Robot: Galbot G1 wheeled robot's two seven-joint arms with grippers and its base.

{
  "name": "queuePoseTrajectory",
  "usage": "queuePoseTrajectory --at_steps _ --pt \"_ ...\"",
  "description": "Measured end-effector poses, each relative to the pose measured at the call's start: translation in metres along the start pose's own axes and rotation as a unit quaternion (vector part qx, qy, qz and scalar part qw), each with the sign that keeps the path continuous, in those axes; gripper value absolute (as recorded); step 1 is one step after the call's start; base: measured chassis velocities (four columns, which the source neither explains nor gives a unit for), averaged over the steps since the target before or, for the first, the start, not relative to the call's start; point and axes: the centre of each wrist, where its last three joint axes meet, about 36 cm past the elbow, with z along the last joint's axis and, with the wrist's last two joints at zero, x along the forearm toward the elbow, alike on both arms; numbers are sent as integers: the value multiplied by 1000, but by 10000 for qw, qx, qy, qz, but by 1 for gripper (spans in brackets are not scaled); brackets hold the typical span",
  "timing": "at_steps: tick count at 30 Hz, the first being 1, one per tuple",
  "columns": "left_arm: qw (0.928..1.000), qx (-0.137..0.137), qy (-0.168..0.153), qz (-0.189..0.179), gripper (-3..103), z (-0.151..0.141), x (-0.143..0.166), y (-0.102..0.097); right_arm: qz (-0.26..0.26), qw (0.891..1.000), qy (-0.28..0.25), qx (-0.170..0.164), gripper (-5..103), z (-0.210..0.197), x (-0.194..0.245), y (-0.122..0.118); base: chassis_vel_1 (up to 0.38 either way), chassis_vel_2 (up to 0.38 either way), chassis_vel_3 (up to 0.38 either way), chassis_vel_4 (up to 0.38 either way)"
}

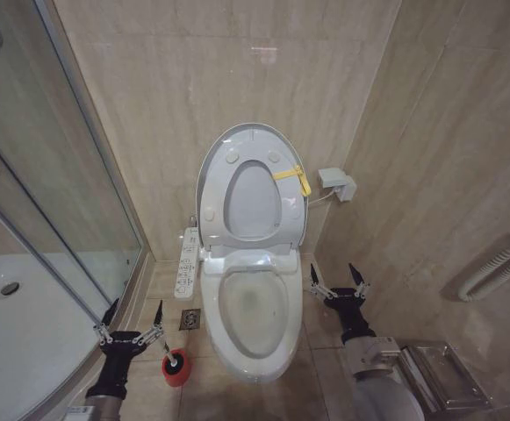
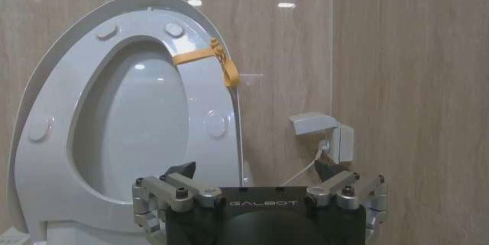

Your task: Open the toilet lid, clean the toilet bowl with a toilet brush, close the toilet lid, and flush.

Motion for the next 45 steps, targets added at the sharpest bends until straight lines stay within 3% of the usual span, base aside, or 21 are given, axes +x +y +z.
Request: queuePoseTrajectory --at_steps 3,8,12,22,31,45 --pt "9999 121 -14 -33 100 -7 1 -2 0 10000 0 0 100 0 0 0 0 0 0 0" --pt "9984 563 66 49 100 -21 11 -27 0 10000 0 0 100 0 0 0 0 0 0 0" --pt "9974 700 136 69 100 -26 14 -38 0 10000 0 0 100 0 0 0 0 0 0 0" --pt "9987 486 38 -143 100 -13 11 -28 0 10000 0 0 100 0 0 0 0 0 0 0" --pt "9975 627 -86 -299 100 -12 12 -41 0 10000 0 0 100 0 0 0 0 0 0 0" --pt "9976 511 323 -342 100 -10 15 -43 0 10000 0 0 100 0 0 0 0 0 0 0"
